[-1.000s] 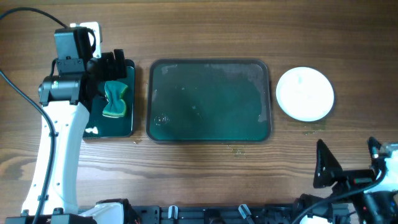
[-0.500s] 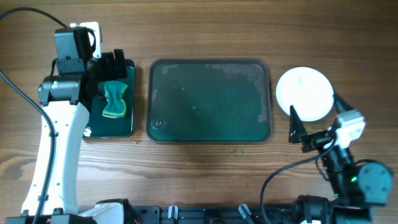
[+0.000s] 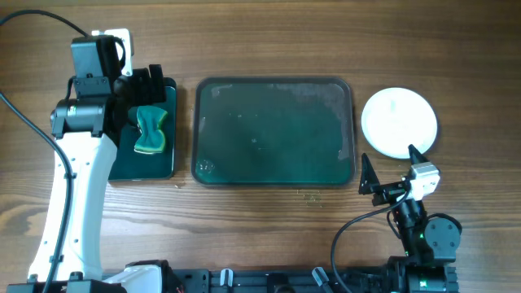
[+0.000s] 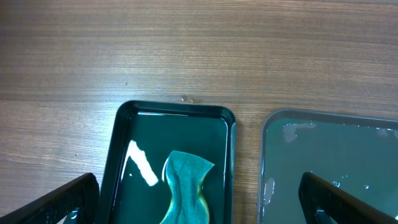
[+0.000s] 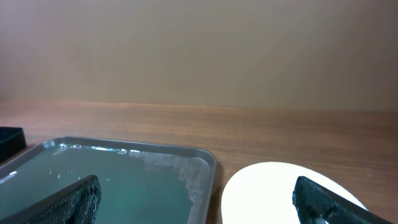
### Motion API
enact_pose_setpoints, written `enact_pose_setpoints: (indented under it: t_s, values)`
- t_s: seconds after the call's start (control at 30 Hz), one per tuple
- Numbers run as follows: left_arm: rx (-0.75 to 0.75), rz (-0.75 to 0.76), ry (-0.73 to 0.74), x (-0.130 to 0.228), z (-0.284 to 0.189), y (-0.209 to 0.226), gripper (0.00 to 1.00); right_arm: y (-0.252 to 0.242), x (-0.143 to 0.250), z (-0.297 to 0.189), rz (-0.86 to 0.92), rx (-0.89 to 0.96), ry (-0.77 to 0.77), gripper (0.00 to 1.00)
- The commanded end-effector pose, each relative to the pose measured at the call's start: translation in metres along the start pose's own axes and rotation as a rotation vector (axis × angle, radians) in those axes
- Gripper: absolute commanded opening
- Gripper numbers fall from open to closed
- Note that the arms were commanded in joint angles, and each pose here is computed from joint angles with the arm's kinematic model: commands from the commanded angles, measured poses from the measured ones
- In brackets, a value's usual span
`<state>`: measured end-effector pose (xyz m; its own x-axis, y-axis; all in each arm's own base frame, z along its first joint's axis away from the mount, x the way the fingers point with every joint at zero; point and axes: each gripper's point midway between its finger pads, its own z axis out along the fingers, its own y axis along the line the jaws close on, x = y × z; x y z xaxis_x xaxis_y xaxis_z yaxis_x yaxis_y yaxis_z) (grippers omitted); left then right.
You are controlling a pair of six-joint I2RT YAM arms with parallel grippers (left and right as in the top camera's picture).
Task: Clean dirty plates on tray and stack at the side
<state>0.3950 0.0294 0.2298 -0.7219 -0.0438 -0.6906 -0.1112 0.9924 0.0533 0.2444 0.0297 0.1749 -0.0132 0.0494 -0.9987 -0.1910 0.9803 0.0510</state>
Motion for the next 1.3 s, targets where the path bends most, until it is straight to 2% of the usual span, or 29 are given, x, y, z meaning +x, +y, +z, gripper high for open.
enact_pose_setpoints:
  t_s: [0.0, 0.37, 0.4, 0.43, 0.47, 0.67, 0.77, 0.87, 1.0, 1.1, 1.27]
  values:
    - [0.004, 0.02, -0.002, -0.001, 0.0, -0.002, 1.0, -0.001, -0.004, -0.001, 0.03, 0.009, -0.022, 1.0]
    - [0.006, 0.021, -0.001, 0.0, 0.0, -0.002, 1.0, -0.001, -0.004, -0.001, 0.03, 0.009, -0.022, 1.0]
    - [-0.059, 0.086, -0.001, -0.001, 0.0, 0.009, 1.0, -0.001, -0.004, -0.001, 0.03, 0.009, -0.022, 1.0]
    - [-0.137, 0.135, -0.001, -0.001, -0.004, 0.022, 1.0, -0.001, -0.004, -0.001, 0.03, 0.009, -0.022, 1.0]
    - [-0.151, 0.133, -0.006, -0.001, -0.007, 0.024, 1.0, -0.001, -0.004, -0.001, 0.03, 0.009, -0.022, 1.0]
    - [-0.126, 0.128, -0.137, 0.003, -0.052, 0.016, 1.0, -0.001, -0.004, -0.001, 0.03, 0.009, -0.022, 1.0]
    - [-0.062, 0.046, -0.247, 0.025, -0.067, 0.009, 1.0, -0.001, -0.004, -0.001, 0.03, 0.009, -0.022, 1.0]
    - [0.059, 0.029, -0.386, 0.043, -0.068, -0.009, 1.0, -0.001, -0.004, -0.001, 0.03, 0.009, -0.022, 1.0]
    - [0.141, -0.131, -0.583, 0.084, -0.07, -0.013, 1.0, -0.001, -0.004, -0.001, 0.029, 0.009, -0.022, 1.0]
    - [0.182, -0.156, -0.682, 0.119, -0.066, -0.018, 1.0, -0.001, -0.004, -0.001, 0.03, 0.009, -0.022, 1.0]
    - [0.203, -0.171, -0.756, 0.145, -0.06, -0.02, 1.0, -0.001, -0.004, -0.001, 0.03, 0.009, -0.022, 1.0]
